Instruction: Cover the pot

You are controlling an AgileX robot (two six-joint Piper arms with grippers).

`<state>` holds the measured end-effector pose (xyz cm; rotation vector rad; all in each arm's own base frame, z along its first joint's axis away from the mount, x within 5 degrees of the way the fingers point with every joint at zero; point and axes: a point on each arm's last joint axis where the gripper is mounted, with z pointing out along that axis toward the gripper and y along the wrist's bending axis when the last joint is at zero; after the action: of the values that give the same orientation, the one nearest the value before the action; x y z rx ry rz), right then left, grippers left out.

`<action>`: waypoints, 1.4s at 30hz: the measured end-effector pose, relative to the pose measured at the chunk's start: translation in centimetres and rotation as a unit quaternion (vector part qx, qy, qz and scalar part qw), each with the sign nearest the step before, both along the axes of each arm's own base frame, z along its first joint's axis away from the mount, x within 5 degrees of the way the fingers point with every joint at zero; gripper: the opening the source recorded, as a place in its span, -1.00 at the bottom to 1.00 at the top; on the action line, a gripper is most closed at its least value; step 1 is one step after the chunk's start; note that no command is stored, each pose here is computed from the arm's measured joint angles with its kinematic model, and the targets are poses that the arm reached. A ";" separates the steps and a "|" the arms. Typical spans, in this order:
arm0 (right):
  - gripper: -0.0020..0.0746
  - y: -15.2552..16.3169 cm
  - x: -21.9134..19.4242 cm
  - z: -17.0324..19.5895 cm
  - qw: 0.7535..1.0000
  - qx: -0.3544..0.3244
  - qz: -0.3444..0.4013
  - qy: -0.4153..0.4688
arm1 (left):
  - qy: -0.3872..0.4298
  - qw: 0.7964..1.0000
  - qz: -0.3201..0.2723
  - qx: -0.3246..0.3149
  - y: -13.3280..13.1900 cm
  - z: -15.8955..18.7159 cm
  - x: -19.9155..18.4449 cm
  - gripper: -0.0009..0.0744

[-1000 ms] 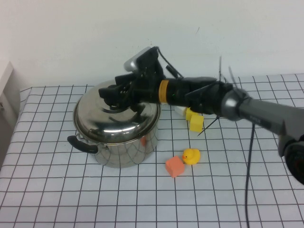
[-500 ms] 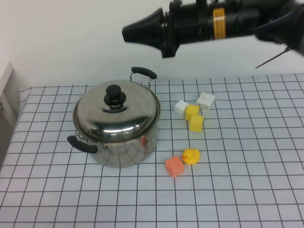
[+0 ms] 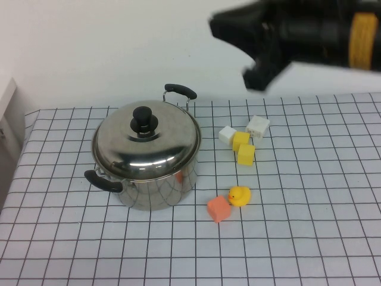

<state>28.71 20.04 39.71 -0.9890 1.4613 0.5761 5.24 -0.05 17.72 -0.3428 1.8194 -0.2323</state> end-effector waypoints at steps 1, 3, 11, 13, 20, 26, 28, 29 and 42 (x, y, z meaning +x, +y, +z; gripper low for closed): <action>-0.93 -0.5 -1.1 -0.4 1.000 -0.006 -0.016 -0.003 | 0.000 1.000 0.000 0.000 0.0 0.0 0.0 -0.98; -0.93 -1.6 -2.9 -1.1 0.999 -0.013 -0.044 -0.005 | 0.000 1.000 0.000 0.000 0.0 0.0 0.0 -0.98; -0.93 -5.2 -7.1 -3.0 0.991 -0.022 -0.130 -0.012 | 0.000 1.000 0.000 0.000 0.0 0.0 0.0 -0.98; -0.93 -6.1 -8.1 -3.4 0.989 -0.021 -0.144 -0.013 | 0.000 1.000 0.000 0.000 0.0 0.0 0.0 -0.98; -0.93 -9.2 -12.1 -5.7 0.983 -0.021 -0.179 -0.026 | 0.000 1.000 0.000 0.001 0.0 0.0 0.0 -0.98; -0.94 -13.3 -15.4 -11.2 0.957 -0.096 -0.271 0.048 | 0.000 1.000 0.000 0.001 0.0 0.0 0.0 -0.98; -0.94 -14.3 -17.3 -12.9 0.955 -0.110 -0.264 0.081 | 0.000 1.000 0.000 0.001 0.0 0.0 0.0 -0.98; -0.94 -14.8 -18.3 -13.6 0.955 -0.110 -0.259 0.090 | 0.000 1.000 0.000 0.001 0.0 0.0 0.0 -0.98; -0.94 -19.8 -23.5 -19.1 0.892 -0.037 -0.451 0.021 | 0.000 1.000 0.000 0.001 0.0 0.0 0.0 -0.98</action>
<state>5.25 0.20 20.63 -0.2600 1.7858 -0.1449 5.24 -0.05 17.72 -0.3406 1.8198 -0.2306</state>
